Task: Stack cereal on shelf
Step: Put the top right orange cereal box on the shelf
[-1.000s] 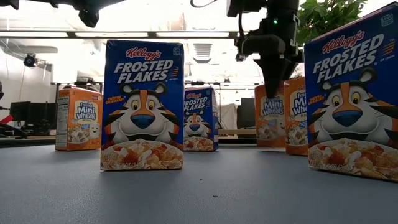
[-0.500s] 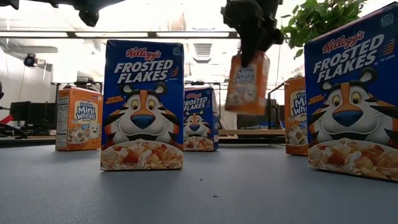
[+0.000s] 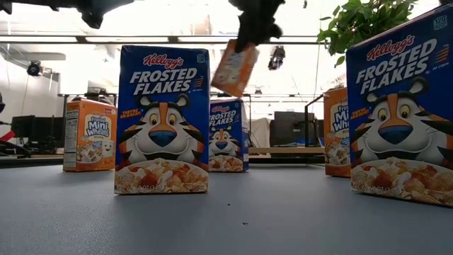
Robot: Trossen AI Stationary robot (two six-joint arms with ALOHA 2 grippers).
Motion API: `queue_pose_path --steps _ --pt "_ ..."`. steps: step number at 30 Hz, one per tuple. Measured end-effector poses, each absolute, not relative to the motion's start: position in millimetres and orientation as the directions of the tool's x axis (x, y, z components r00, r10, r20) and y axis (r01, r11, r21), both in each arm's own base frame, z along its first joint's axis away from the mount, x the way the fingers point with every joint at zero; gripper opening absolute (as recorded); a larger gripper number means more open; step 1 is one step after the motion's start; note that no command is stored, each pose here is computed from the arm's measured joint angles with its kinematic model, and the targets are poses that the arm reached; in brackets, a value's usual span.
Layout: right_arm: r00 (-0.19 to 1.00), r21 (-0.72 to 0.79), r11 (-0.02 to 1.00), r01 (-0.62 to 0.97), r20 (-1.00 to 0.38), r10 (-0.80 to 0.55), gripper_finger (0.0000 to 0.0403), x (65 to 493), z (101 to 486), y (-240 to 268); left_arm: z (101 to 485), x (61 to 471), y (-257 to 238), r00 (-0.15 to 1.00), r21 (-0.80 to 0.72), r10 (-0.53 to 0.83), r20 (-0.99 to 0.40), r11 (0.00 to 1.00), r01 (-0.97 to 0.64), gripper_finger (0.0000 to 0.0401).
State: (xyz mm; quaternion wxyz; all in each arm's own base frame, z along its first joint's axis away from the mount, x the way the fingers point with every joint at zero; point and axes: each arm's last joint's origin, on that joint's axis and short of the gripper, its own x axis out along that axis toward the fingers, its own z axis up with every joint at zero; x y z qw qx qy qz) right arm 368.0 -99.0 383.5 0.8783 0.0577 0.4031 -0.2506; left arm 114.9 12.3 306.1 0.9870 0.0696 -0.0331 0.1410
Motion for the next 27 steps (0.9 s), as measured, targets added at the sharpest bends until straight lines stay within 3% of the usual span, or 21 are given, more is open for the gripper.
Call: queue_pose_path --steps 11,18,27 --pt "0.525 -0.310 0.897 0.315 -0.730 -0.437 0.0127 435 343 -179 304 102 12 0.954 0.123 0.274 0.123 0.949 -0.289 0.0000" --pt "0.491 -0.322 0.925 0.201 -0.784 -0.379 0.0127 446 306 -201 304 96 11 0.953 0.118 0.274 0.126 0.950 -0.289 0.0000" --pt "0.503 -0.296 0.934 0.201 -0.787 -0.357 0.0142 449 300 -204 304 96 11 0.954 0.118 0.273 0.124 0.950 -0.288 0.0000"
